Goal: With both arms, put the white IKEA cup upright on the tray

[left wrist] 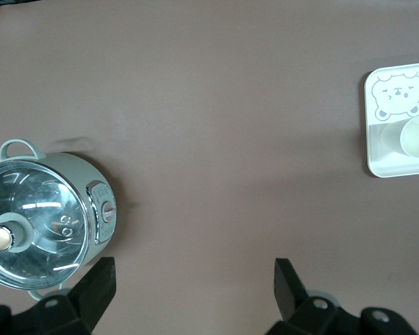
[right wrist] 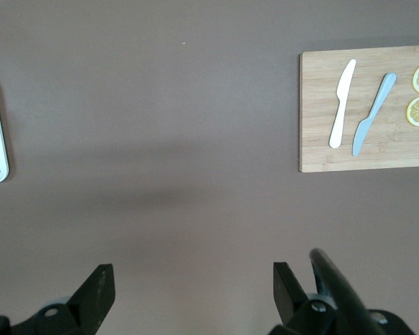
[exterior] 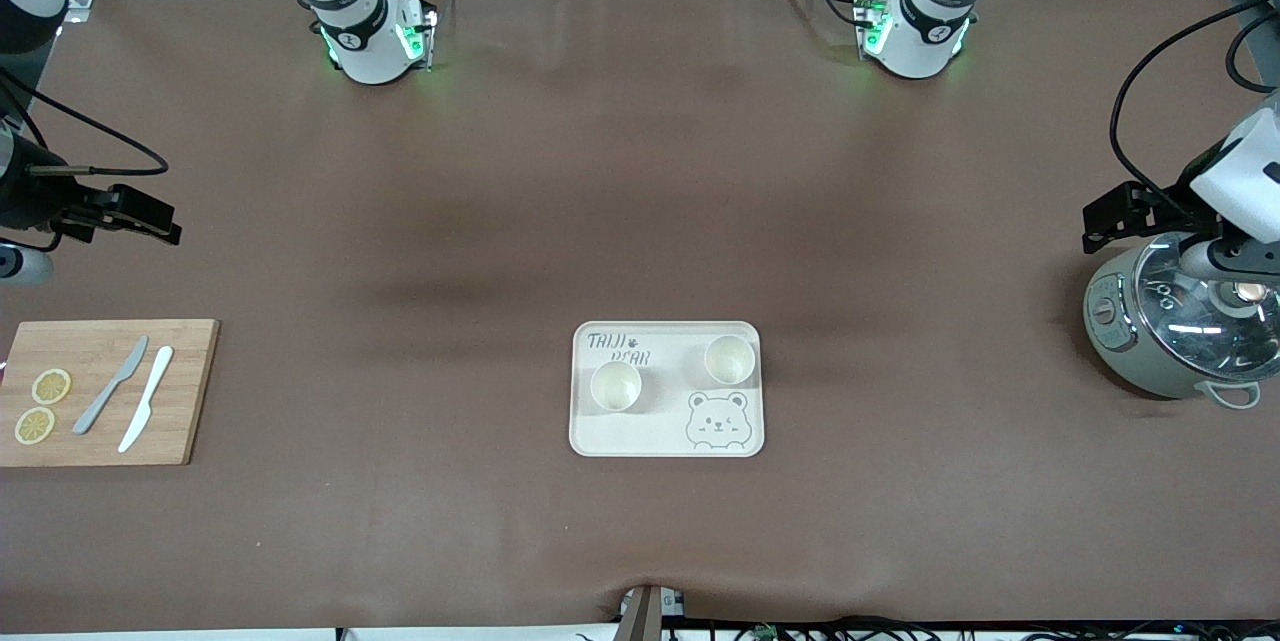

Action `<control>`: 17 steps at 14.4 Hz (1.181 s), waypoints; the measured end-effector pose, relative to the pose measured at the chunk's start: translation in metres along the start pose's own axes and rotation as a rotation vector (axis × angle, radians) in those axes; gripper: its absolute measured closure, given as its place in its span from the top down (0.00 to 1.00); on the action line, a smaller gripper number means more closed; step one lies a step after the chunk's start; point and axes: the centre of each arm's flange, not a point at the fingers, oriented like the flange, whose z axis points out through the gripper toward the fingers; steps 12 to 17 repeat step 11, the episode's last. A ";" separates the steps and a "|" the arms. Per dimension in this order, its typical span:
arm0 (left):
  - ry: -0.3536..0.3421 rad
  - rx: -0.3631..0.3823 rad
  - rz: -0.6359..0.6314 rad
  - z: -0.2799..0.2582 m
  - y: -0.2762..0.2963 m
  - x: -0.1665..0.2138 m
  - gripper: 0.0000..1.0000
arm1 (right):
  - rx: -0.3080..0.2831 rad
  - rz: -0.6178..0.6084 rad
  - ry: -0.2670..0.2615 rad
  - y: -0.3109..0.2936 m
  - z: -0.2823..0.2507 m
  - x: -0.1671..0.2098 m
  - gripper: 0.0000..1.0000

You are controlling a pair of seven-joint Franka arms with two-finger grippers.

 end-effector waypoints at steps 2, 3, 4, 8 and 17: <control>0.000 0.000 0.001 0.000 0.000 0.000 1.00 | 0.000 -0.005 0.000 -0.003 0.000 0.000 1.00; 0.000 0.000 0.001 0.000 0.000 0.000 1.00 | 0.000 -0.009 0.000 -0.005 0.000 0.000 1.00; 0.000 0.000 0.001 0.000 0.000 0.000 1.00 | 0.000 -0.011 0.000 -0.006 0.000 0.000 1.00; 0.000 0.000 0.001 0.000 0.000 0.000 1.00 | 0.000 -0.011 0.000 -0.007 0.000 0.000 1.00; -0.001 0.000 0.001 0.000 0.000 0.000 1.00 | -0.001 -0.011 -0.001 -0.007 0.000 0.000 1.00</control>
